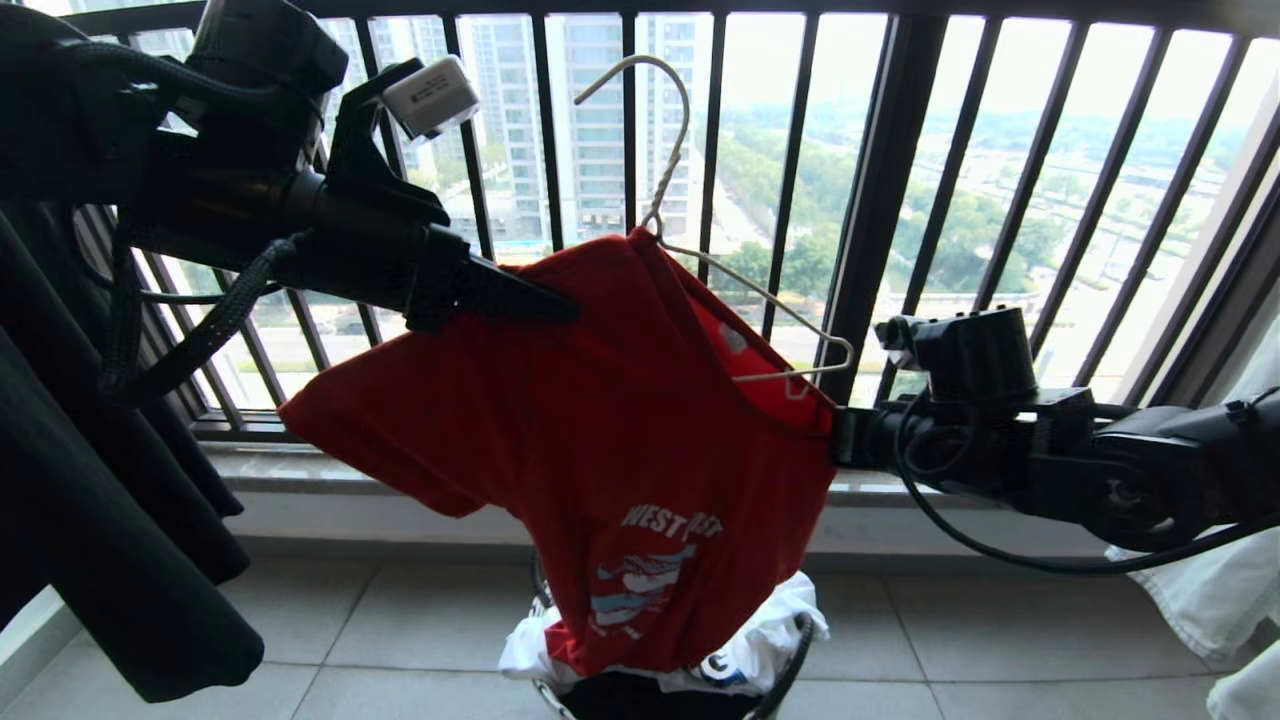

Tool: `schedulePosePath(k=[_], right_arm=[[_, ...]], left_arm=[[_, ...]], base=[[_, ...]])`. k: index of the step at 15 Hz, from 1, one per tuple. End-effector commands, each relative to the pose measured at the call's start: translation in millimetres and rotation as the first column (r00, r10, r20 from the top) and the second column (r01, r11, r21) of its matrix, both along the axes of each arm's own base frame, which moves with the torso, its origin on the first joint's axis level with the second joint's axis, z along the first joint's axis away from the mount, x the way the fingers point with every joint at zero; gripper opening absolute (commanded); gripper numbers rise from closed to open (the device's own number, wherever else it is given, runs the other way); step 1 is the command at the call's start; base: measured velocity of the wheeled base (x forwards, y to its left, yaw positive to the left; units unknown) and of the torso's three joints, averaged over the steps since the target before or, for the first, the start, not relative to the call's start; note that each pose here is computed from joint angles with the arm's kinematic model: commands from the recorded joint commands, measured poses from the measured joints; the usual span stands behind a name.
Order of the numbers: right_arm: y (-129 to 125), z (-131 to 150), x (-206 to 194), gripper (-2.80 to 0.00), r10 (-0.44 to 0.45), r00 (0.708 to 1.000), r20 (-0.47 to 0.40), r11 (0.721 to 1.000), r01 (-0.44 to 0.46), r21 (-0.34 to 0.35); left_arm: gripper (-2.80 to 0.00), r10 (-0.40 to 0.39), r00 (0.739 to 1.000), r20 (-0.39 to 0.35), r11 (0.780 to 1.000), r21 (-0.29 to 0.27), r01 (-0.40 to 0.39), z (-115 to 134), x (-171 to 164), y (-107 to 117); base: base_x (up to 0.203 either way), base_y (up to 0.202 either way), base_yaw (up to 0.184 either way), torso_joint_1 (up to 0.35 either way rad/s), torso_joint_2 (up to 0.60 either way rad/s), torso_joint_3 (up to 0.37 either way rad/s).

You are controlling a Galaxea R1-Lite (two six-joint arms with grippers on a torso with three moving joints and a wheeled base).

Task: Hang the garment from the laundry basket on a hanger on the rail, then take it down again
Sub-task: Hang the clothes on the clothes rack

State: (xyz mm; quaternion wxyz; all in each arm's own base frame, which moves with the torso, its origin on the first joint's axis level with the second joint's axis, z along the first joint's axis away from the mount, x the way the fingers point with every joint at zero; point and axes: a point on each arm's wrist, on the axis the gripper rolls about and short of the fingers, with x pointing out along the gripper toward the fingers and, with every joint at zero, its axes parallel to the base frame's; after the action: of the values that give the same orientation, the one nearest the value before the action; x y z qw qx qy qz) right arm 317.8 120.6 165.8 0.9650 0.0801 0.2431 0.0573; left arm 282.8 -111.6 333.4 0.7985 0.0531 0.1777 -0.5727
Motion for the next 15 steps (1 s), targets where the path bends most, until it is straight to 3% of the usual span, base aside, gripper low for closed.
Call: schedulePosePath(k=[1, 4, 10, 15], right_arm=[[-5, 5, 1, -2.8, -0.013, 1.0, 0.016, 1.0, 0.012, 0.004], [-16, 19, -1, -2.8, -0.013, 1.0, 0.027, 1.0, 0.013, -0.008], [-26, 52, -11, -2.8, 0.023, 0.997, -0.072, 0.999, -0.026, -0.043], [-29, 83, -16, -2.8, 0.061, 0.994, -0.091, 0.996, -0.066, -0.052]], left_arm=[[-2.8, -0.004, 1.0, -0.005, 1.0, 0.0, 0.004, -1, 2, -1], [-2.8, -0.006, 1.0, -0.006, 1.0, 0.004, 0.006, -3, 3, -1], [-2.8, -0.006, 1.0, -0.009, 1.0, 0.007, 0.006, -9, 12, -4], [-2.8, -0.006, 1.0, -0.016, 1.0, 0.011, 0.006, -14, 19, -7]], base=[[0.0, 0.0, 0.0, 0.0, 0.0, 0.0], [0.0, 0.0, 0.0, 0.0, 0.0, 0.0], [0.0, 0.0, 0.0, 0.0, 0.0, 0.0], [0.0, 0.0, 0.0, 0.0, 0.0, 0.0]])
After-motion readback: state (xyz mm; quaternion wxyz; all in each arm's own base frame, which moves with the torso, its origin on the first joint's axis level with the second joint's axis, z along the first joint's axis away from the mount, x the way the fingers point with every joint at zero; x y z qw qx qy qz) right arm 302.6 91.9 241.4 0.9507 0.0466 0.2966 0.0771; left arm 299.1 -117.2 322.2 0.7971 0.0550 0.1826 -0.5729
